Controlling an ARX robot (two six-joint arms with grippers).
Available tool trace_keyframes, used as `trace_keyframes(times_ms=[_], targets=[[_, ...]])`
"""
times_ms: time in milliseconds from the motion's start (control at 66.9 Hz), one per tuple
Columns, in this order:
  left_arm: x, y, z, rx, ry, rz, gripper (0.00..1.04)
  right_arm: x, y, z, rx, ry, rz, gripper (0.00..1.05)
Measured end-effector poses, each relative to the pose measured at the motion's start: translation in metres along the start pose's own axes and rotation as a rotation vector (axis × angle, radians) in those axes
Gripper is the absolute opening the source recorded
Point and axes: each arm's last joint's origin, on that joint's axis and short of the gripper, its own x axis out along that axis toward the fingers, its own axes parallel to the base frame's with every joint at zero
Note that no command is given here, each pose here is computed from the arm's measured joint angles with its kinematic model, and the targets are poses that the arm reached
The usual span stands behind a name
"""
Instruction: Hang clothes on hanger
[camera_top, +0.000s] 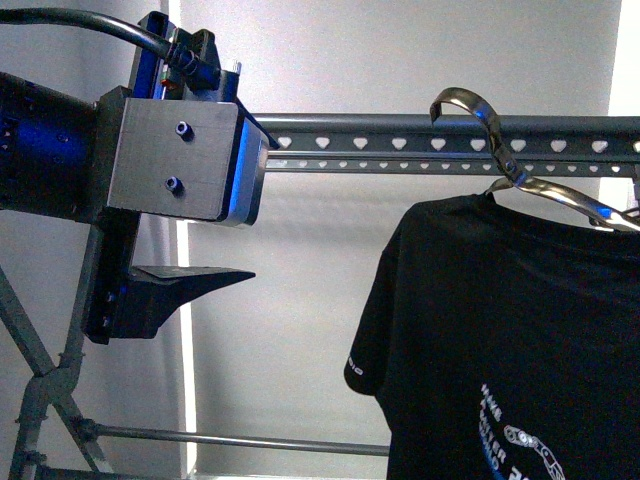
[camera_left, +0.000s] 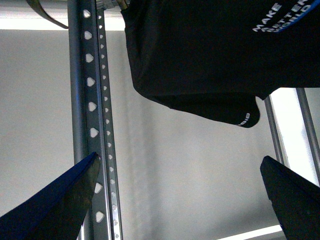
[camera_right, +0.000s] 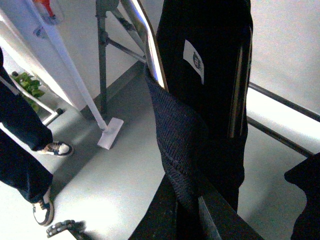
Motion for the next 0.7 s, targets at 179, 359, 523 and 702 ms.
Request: trace_keyframes(times_ms=[179,359,523,702], targets=[[-0.029,0.034,-0.045,-0.505,0.551,0.396,0.98,0.010,0.003,0.002,0.088,-0.006,-0.033,0.05],[-0.051,0.063,-0.046,-1.371,0.427,0.785,0.98,0.012,-0.001,0.006,0.259,-0.050,-0.067,0.05],[-0.048,0.061,-0.044,-1.659,0.307,0.853,0.98,0.011,-0.005,0.017,0.368,-0.114,-0.059,0.05],[-0.047,0.061,-0.044,-1.760,0.215,0.842,0.98,0.002,-0.025,0.033,0.534,-0.189,-0.101,0.05]])
